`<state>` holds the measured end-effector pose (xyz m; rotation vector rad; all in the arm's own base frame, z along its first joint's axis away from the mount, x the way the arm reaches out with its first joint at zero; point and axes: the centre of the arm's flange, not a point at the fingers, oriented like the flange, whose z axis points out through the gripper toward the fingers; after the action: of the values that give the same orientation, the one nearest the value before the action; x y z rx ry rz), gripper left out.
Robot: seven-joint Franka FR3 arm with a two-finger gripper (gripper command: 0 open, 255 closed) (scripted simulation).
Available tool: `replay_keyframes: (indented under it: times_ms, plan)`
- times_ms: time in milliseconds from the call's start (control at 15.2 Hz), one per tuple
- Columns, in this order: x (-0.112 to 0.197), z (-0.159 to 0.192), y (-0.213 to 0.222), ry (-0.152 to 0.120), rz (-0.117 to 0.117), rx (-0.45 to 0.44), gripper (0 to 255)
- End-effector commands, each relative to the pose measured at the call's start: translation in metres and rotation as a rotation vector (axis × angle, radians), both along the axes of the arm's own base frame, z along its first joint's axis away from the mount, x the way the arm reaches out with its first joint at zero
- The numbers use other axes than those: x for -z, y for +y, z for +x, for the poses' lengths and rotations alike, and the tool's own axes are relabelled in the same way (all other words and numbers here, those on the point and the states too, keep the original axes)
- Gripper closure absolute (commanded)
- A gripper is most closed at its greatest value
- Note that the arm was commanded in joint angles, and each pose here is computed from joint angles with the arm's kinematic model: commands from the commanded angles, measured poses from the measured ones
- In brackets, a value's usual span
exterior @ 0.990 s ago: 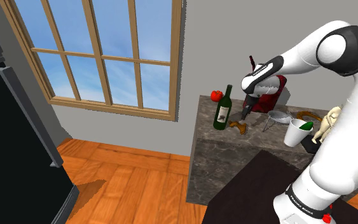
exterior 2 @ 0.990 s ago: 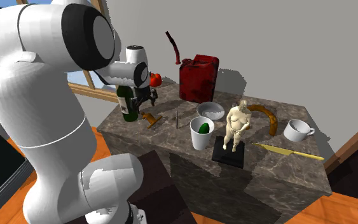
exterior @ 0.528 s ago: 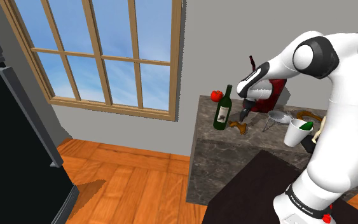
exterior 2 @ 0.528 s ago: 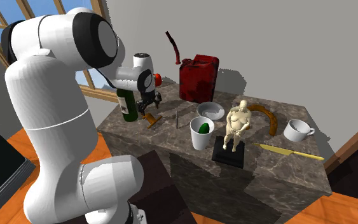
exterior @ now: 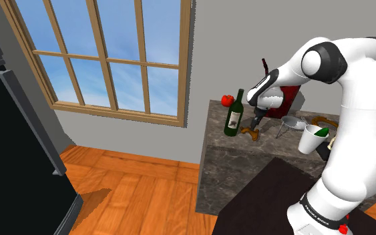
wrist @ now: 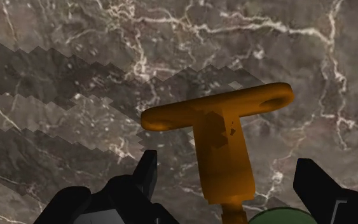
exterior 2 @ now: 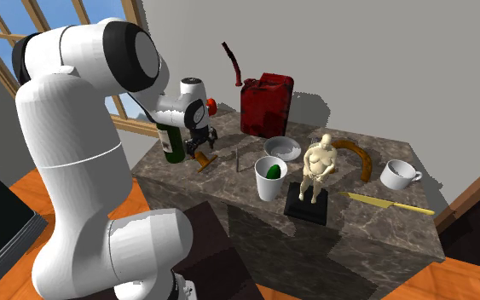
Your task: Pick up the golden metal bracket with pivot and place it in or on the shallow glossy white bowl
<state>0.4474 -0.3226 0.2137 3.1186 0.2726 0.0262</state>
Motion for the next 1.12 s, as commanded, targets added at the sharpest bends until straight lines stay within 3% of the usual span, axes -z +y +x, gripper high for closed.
replay_keyframes:
  times_ms: [0,132,198,792,858,924,990,1056]
  plan:
    - [0.0003,-0.0001,0.0,0.0,0.0,0.0,0]
    - [0.0002,-0.0001,0.0,0.0,0.0,0.0,0]
    - [0.0002,-0.0001,0.0,0.0,0.0,0.0,255]
    - [0.0002,-0.0001,0.0,0.0,0.0,0.0,255]
    - [0.0002,-0.0001,0.0,0.0,0.0,0.0,0]
    - [0.0016,-0.0004,-0.0016,-0.082,0.037,-0.115,0]
    - [0.0024,-0.0004,-0.0023,-0.121,0.054,-0.17,0]
    - [0.0076,0.0003,-0.002,-0.121,0.054,-0.17,0]
